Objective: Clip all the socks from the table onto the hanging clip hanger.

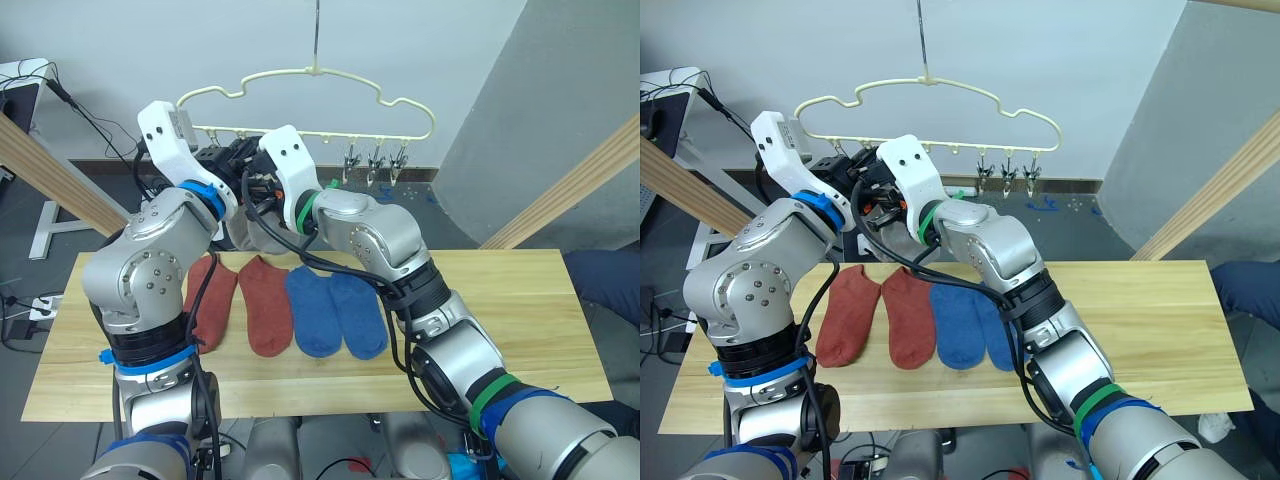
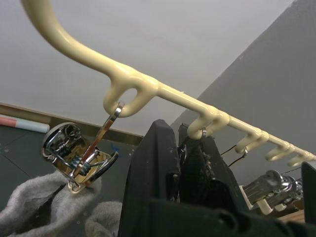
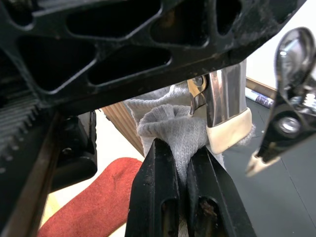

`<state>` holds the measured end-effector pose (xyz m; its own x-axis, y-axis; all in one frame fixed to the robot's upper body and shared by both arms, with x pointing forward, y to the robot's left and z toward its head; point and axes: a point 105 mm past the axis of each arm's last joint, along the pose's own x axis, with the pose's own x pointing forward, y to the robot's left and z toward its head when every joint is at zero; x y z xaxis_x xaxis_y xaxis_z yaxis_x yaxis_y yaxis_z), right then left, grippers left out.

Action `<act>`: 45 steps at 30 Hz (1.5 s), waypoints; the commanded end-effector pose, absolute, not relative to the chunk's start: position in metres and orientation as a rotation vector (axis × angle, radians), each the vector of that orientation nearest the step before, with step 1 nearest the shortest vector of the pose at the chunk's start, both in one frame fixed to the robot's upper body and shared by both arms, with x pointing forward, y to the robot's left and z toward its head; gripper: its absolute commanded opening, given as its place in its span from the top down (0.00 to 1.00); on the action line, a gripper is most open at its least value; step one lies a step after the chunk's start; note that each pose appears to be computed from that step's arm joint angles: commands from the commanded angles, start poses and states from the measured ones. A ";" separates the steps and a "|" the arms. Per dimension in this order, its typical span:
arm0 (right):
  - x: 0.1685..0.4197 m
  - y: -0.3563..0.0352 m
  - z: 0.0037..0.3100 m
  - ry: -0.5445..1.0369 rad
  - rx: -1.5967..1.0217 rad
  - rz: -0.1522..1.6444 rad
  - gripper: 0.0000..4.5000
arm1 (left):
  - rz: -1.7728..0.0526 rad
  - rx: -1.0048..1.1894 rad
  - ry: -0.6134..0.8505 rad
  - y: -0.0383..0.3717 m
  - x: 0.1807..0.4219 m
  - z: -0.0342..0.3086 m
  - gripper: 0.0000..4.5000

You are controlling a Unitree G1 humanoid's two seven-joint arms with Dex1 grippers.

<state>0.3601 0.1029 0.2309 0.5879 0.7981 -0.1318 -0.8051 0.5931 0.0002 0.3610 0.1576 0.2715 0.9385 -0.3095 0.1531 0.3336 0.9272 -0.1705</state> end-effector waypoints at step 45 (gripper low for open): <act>0.297 0.012 0.228 0.111 -0.130 1.094 0.44 | -0.405 0.147 -0.193 0.168 0.294 0.258 0.56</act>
<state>0.3114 0.0148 0.2089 0.5006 0.8343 -0.2310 -0.8598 0.5102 -0.0206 0.3052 0.1686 0.2410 0.9199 -0.3839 0.0802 0.3712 0.9182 0.1383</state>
